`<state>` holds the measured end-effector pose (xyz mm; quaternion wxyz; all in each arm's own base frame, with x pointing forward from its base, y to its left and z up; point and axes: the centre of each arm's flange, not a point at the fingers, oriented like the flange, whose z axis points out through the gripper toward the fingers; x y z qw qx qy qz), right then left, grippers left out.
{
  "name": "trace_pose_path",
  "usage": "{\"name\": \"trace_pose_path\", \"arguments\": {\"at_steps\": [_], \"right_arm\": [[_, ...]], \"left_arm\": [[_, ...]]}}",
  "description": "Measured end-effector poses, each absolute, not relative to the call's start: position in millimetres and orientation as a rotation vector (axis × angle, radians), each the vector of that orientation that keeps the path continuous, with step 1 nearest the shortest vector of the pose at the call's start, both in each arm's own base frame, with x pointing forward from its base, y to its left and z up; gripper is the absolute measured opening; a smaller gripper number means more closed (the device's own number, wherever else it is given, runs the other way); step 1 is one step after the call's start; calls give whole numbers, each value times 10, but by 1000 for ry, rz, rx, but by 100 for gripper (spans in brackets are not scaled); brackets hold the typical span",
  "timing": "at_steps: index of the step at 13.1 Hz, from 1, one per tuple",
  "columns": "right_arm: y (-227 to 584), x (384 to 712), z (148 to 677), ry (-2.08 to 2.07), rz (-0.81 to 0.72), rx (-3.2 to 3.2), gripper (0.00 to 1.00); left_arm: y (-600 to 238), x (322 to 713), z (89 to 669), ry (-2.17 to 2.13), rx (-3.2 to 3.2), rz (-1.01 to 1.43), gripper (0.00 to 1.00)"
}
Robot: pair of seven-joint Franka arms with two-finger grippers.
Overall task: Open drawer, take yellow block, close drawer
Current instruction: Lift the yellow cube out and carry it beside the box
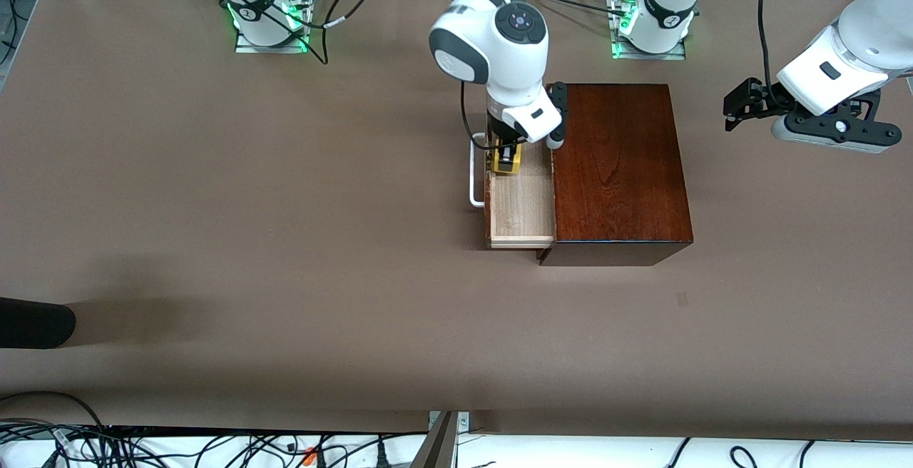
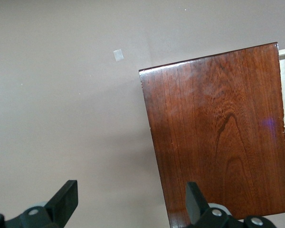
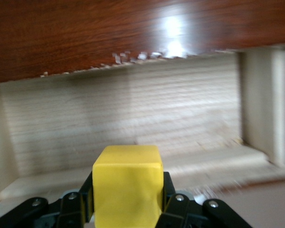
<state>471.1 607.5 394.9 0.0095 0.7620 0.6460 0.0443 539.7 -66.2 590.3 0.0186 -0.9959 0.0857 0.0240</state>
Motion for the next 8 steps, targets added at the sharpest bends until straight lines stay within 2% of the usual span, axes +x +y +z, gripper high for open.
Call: {"name": "trace_pose_path", "arguments": {"at_steps": [4,6,8], "right_arm": [[5158,5330,5049,1838,181,2612,56],[4541,5643,5443,1707,189,2686,56],[3913,5882,5682,1556,135,2750,56]], "left_arm": [[-658,5397,5905,265,-3092,75,100],[-656,5397,5906,264,-3092,75,100],[-654,5397,5907,264,-3092,75,100]]}}
